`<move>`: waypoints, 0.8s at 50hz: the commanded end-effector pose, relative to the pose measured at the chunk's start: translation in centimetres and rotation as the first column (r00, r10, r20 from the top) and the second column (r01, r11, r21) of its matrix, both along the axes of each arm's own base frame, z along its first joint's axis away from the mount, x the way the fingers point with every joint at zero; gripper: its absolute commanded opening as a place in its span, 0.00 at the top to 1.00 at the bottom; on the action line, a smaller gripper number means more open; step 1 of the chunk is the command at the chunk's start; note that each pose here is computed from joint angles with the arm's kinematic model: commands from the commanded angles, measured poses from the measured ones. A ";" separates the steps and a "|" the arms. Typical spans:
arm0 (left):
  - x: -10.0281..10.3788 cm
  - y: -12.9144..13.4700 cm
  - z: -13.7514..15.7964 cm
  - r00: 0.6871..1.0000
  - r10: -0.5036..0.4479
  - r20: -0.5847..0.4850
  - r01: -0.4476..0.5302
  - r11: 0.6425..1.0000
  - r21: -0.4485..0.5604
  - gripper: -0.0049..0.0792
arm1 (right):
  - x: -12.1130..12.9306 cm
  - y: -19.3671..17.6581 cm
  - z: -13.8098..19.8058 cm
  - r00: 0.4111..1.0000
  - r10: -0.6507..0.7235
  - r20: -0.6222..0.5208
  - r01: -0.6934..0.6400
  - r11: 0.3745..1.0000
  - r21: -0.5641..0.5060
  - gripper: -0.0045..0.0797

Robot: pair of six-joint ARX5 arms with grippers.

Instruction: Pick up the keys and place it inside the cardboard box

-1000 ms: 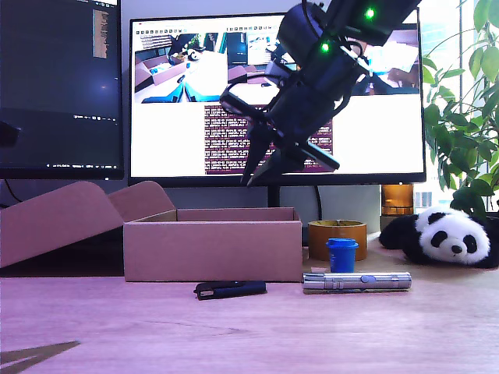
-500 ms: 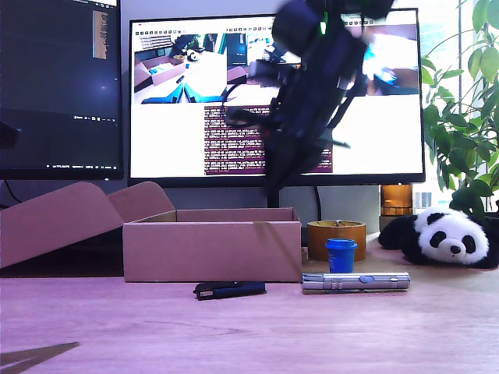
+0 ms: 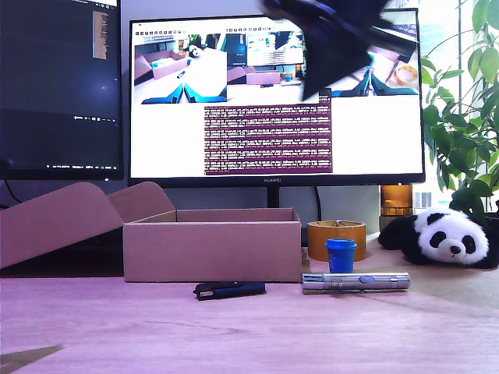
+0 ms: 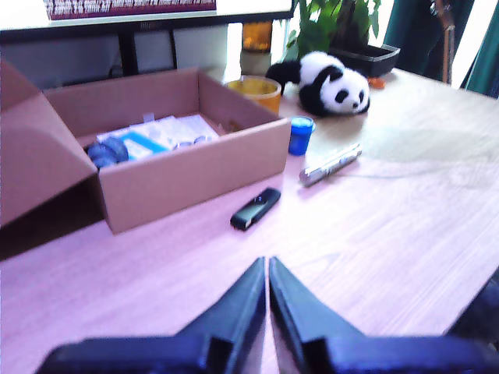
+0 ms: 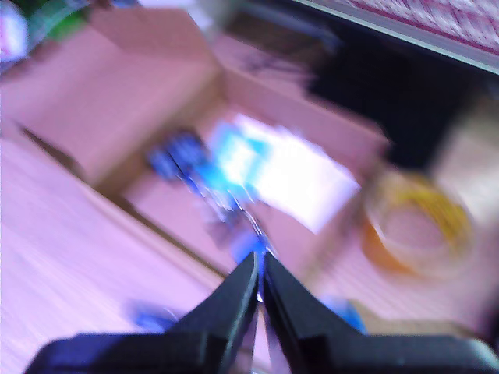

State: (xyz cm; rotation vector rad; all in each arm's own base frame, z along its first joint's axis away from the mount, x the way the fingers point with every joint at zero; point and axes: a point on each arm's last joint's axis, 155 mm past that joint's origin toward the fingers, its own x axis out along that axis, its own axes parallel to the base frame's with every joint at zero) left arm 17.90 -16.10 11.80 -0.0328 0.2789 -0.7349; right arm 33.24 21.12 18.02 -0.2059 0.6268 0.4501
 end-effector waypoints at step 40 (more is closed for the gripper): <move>4.9 7.1 -0.2 0.918 0.395 0.036 -0.395 0.919 -0.020 0.97 | -6.5 -16.2 -0.8 0.902 -0.352 0.252 0.289 0.923 0.254 0.96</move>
